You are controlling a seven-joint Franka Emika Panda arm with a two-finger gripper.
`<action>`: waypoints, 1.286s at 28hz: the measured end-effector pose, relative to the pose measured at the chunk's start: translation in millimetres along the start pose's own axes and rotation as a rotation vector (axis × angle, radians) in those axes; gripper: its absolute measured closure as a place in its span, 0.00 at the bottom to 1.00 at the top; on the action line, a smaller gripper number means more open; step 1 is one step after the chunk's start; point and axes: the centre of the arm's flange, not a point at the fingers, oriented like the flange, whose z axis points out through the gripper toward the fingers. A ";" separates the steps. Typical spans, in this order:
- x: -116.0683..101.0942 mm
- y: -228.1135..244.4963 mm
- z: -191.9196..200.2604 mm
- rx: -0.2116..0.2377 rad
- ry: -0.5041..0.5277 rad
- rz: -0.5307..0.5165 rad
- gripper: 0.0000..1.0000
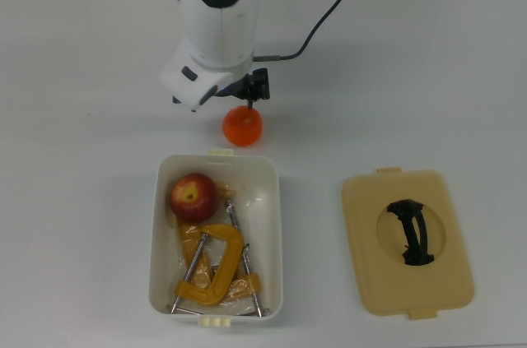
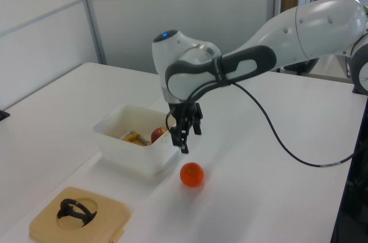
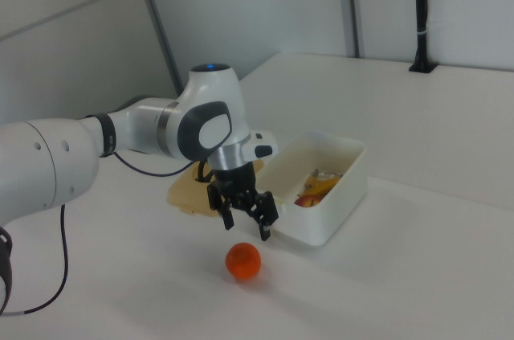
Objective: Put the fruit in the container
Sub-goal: 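Release the apple into the container and raise the gripper, then move the gripper down onto the orange and grasp it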
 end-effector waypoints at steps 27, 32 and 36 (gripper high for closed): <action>5.5 -55.7 86.1 -0.103 -0.109 -0.135 0.07; 9.4 -55.2 77.5 -0.102 -0.089 -0.133 0.22; 11.8 -54.9 70.9 -0.102 -0.075 -0.131 0.22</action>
